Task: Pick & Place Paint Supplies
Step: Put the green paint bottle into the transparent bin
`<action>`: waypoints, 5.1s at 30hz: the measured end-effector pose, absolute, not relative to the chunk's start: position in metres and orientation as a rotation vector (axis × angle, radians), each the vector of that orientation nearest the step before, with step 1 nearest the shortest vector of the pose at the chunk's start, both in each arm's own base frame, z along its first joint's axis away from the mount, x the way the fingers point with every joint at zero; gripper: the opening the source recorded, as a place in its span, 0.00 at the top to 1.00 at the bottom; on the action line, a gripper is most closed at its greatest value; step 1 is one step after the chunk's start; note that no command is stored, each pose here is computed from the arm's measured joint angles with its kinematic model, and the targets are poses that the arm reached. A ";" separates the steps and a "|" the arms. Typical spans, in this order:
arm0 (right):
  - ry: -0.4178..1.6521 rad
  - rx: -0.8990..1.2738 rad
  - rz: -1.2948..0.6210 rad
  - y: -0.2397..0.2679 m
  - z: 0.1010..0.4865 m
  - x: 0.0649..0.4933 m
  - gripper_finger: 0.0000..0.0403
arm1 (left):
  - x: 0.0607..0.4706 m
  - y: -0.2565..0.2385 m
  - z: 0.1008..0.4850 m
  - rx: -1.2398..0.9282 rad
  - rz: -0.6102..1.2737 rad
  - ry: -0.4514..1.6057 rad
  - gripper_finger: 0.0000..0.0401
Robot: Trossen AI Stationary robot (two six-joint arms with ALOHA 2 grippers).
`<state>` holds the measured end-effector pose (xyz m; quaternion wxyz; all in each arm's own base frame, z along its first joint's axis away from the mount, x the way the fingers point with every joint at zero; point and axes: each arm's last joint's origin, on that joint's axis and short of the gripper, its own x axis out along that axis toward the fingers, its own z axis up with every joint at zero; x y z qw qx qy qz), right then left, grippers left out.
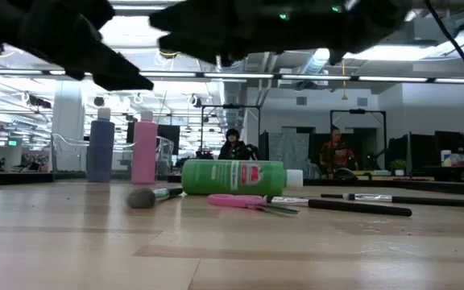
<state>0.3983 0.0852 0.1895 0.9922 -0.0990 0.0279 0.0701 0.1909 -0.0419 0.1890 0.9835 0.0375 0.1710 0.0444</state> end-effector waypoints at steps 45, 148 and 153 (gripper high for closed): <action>-0.028 -0.095 -0.007 0.078 0.172 0.247 0.21 | 0.343 -0.011 0.141 0.223 0.091 1.075 0.26; -0.365 0.001 0.257 -0.052 0.216 0.407 0.59 | 0.181 -0.006 0.186 0.001 0.222 0.190 0.55; -0.345 0.016 0.305 -0.055 0.215 0.406 0.18 | 0.181 -0.005 0.186 0.002 0.240 0.190 0.55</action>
